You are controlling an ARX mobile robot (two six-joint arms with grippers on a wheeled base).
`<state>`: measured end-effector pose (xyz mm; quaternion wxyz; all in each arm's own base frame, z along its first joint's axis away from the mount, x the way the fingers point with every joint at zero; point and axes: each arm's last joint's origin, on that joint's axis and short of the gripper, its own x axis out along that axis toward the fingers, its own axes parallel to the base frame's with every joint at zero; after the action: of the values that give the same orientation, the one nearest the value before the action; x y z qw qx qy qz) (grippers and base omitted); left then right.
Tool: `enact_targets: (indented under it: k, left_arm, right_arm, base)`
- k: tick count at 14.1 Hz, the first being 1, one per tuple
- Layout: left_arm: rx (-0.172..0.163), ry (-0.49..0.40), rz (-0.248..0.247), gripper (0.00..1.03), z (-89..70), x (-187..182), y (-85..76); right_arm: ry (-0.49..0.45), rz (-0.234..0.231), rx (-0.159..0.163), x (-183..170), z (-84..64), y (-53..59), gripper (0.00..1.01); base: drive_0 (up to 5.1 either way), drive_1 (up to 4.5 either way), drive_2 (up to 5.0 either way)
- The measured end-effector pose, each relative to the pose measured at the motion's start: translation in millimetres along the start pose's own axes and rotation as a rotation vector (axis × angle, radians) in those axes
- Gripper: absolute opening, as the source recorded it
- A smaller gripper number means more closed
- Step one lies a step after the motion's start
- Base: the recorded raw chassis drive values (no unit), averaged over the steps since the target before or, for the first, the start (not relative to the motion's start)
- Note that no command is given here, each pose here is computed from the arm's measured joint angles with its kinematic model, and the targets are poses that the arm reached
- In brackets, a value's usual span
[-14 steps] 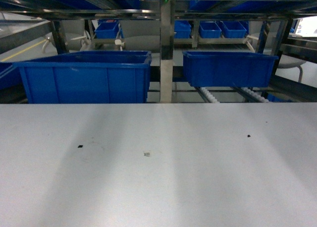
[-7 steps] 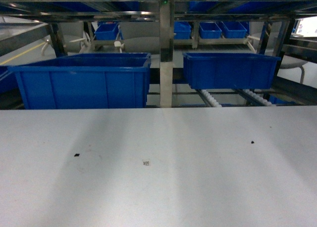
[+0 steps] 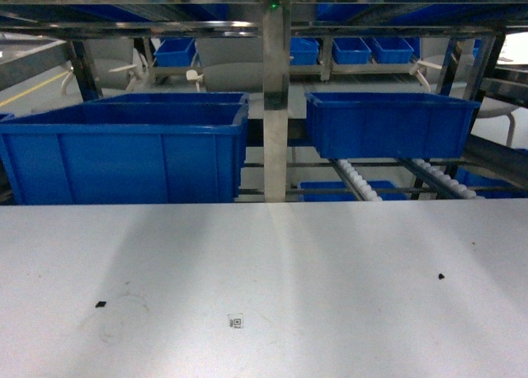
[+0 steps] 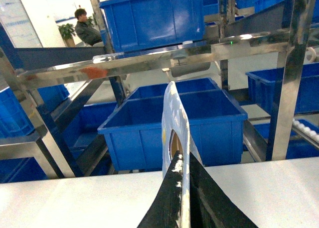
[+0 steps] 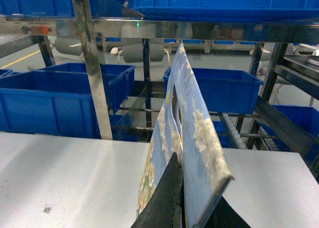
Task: Move flower gift bag to table near conveyor
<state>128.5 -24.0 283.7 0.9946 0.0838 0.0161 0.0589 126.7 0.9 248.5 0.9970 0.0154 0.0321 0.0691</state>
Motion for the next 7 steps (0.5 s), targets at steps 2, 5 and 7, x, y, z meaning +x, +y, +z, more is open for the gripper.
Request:
enact_targets:
  k: [2, 5, 7]
  left_arm:
    - [-0.002, -0.006, 0.001, 0.02, 0.6, -0.9, 0.5]
    - [-0.002, -0.005, 0.001, 0.02, 0.5, -0.8, 0.4]
    - [-0.002, -0.006, 0.001, 0.02, 0.6, -0.9, 0.5]
  right_arm:
    - [0.002, 0.0, 0.0, 0.1, -0.2, 0.0, 0.02]
    - [-0.039, 0.018, -0.03, 4.6, -0.6, -3.1, 0.02]
    - [-0.021, 0.032, -0.047, 15.3, -11.4, -6.9, 0.02]
  base:
    - [0.0, 0.0, 0.0]
    - [0.0, 0.0, 0.0]
    - [0.0, 0.0, 0.0]
